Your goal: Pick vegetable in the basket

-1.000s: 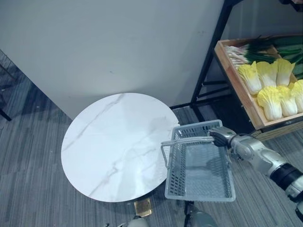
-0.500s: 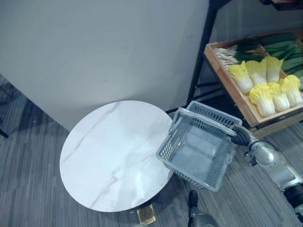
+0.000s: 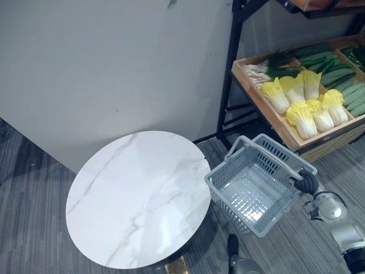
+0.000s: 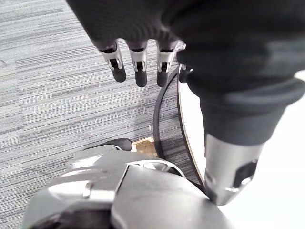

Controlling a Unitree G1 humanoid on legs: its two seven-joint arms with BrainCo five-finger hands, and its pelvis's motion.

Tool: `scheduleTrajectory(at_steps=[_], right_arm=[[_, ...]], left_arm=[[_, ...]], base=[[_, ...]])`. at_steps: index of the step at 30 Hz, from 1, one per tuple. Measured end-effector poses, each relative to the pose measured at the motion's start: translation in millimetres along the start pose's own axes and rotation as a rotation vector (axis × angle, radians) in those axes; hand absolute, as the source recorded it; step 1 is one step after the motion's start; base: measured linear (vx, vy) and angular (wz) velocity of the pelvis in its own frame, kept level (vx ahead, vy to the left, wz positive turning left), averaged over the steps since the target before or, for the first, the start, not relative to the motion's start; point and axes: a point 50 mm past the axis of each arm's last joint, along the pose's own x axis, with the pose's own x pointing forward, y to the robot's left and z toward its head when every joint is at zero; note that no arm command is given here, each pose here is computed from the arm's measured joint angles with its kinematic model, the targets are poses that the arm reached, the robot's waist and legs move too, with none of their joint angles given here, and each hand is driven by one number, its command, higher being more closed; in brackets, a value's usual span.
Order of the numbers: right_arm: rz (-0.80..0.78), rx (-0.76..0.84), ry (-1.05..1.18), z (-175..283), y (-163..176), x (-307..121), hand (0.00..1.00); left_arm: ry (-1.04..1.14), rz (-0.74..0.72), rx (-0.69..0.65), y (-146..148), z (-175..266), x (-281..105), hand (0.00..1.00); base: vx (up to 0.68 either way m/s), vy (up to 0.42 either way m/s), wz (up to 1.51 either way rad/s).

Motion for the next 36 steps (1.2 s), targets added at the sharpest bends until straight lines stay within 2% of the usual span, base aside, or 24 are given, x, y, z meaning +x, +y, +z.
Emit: scheduleTrajectory(at_steps=[5,8,13,17,23,26,31,36], right_arm=[[-0.161,0.117,0.021,-4.9,-8.7,-7.6,1.00],[-0.192,0.156,0.008,0.7,-2.4,-7.0,1.00],[-0.120,0.067,0.036,-1.0,15.7,-1.3,1.00],[-0.074,0.040,0.027,4.5,27.0,6.1,1.00],[0.025,-0.041,-0.107,41.0,46.4,24.7,1.00],[0.039,-0.104,-0.071,26.0,41.3,18.4,1.00],[0.032,-0.160,-0.003,2.7,35.3,6.6,1.00],[0.021,-0.205,0.129,-27.4,33.1,7.8,1.00]], left_arm=[[-0.038,0.013,0.001,5.3,8.3,0.5,0.00],[-0.037,0.021,0.041,7.3,8.1,0.9,0.00],[-0.025,0.047,0.083,18.1,5.9,1.6,0.00],[-0.017,0.032,0.074,8.7,7.7,2.0,0.00],[-0.061,0.056,0.090,14.4,23.4,3.7,0.00],[-0.053,0.034,0.068,-2.2,20.3,2.0,0.00],[-0.063,0.030,0.078,-4.3,19.6,1.4,0.00],[-0.080,-0.016,0.035,-20.9,14.0,-2.5,0.00]], base=[[-0.16,0.117,-0.46],[-0.26,0.124,-1.08],[-0.17,0.081,-1.07],[-0.14,-0.017,-1.29],[-0.09,-0.256,-1.24],[-0.04,-0.348,-0.43],[-0.05,-0.239,-0.54],[-0.04,0.025,-1.36]])
